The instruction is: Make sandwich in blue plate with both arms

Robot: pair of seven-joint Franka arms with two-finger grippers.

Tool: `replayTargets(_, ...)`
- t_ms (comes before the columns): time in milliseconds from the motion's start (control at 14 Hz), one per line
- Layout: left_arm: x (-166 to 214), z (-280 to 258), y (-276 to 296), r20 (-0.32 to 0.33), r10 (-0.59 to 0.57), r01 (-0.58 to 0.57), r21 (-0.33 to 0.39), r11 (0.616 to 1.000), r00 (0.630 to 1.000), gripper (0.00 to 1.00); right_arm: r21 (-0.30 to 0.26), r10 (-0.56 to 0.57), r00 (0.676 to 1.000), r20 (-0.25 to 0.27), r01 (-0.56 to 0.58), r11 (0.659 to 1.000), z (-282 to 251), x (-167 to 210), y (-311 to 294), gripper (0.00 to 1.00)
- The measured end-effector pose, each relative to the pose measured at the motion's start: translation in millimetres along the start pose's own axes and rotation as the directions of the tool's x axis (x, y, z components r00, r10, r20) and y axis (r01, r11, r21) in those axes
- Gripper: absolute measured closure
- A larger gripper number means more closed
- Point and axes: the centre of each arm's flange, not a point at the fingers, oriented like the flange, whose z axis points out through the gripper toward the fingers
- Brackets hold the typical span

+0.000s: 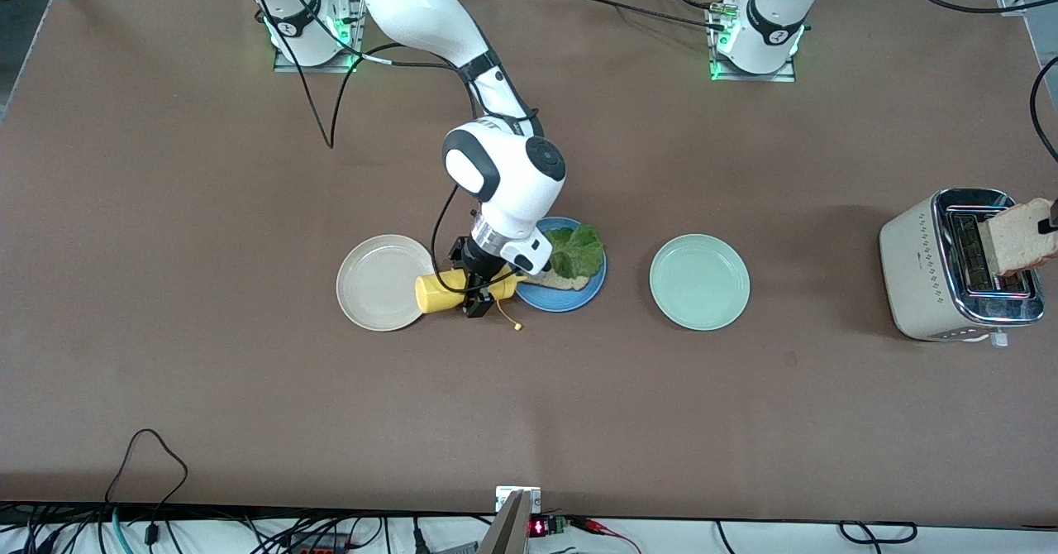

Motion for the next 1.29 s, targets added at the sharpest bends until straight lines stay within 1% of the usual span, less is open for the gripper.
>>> replayTargets(143, -6, -18, 15, 0.023, -0.007, 0.007, -0.016, 1.0, 1.0, 0.87, 0.002, -0.007, 1.0, 0.005, 0.007, 1.0, -6, 5, -2, 0.49)
replayTargets(215, -9, -30, 23, 0.046, -0.015, 0.017, -0.033, 0.999, 0.999, 0.87, 0.002, -0.008, 1.0, 0.008, 0.008, 1.0, -10, 6, -2, 0.49)
replayTargets(287, -14, -41, 32, 0.078, -0.025, 0.029, -0.055, 0.998, 0.997, 0.87, 0.009, 0.002, 1.0, 0.004, -0.002, 1.0, -14, 3, -1, 0.49)
replayTargets(358, -17, -52, 40, 0.105, -0.04, 0.048, -0.083, 0.995, 0.994, 0.87, 0.03, 0.018, 1.0, -0.018, -0.017, 0.999, -21, -5, 3, 0.49)
replayTargets(430, -18, -60, 50, 0.12, -0.053, 0.068, -0.122, 0.99, 0.991, 0.87, 0.067, 0.044, 0.997, -0.065, -0.039, 0.997, -28, -21, 9, 0.49)
replayTargets(502, -18, -64, 62, 0.133, -0.063, 0.086, -0.175, 0.981, 0.989, 0.87, 0.121, 0.082, 0.987, -0.135, -0.065, 0.991, -34, -44, 17, 0.49)
replayTargets(573, -16, -64, 75, 0.148, -0.071, 0.105, -0.24, 0.965, 0.987, 0.87, 0.178, 0.13, 0.966, -0.222, -0.091, 0.98, -36, -77, 27, 0.49)
replayTargets(645, -13, -63, 89, 0.159, -0.07, 0.117, -0.309, 0.944, 0.985, 0.87, 0.237, 0.186, 0.933, -0.309, -0.114, 0.965, -30, -117, 35, 0.49)
replayTargets(717, -9, -61, 104, 0.167, -0.056, 0.117, -0.381, 0.917, 0.984, 0.87, 0.296, 0.25, 0.887, -0.388, -0.137, 0.945, -18, -161, 40, 0.49)
replayTargets(788, -2, -57, 121, 0.17, -0.032, 0.106, -0.446, 0.888, 0.985, 0.87, 0.351, 0.317, 0.833, -0.453, -0.16, 0.923, 2, -208, 39, 0.49)
replayTargets(860, 9, -52, 139, 0.167, 0.001, 0.084, -0.5, 0.862, 0.986, 0.87, 0.398, 0.378, 0.781, -0.497, -0.182, 0.899, 23, -249, 33, 0.49)
replayTargets(932, 21, -43, 159, 0.166, 0.034, 0.063, -0.548, 0.834, 0.986, 0.87, 0.438, 0.429, 0.732, -0.529, -0.198, 0.877, 44, -284, 23, 0.49)
replayTargets(1003, 33, -32, 181, 0.166, 0.069, 0.045, -0.602, 0.797, 0.984, 0.89, 0.468, 0.468, 0.691, -0.551, -0.208, 0.859, 63, -312, 13, 0.49)
replayTargets(1075, 44, -18, 203, 0.164, 0.103, 0.033, -0.664, 0.747, 0.981, 0.91, 0.494, 0.504, 0.651, -0.568, -0.22, 0.841, 82, -338, 2, 0.49)
replayTargets(1147, 56, 0, 224, 0.158, 0.122, 0.031, -0.723, 0.69, 0.98, 0.91, 0.521, 0.545, 0.6, -0.585, -0.238, 0.82, 99, -362, -9, 0.49)
replayTargets(1218, 68, 21, 243, 0.147, 0.123, 0.037, -0.775, 0.631, 0.982, 0.91, 0.539, 0.58, 0.539, -0.611, -0.254, 0.803, 118, -386, -19, 0.49)
replayTargets(1290, 80, 42, 265, 0.133, 0.111, 0.046, -0.817, 0.575, 0.985, 0.91, 0.543, 0.597, 0.469, -0.651, -0.262, 0.798, 137, -410, -28, 0.49)
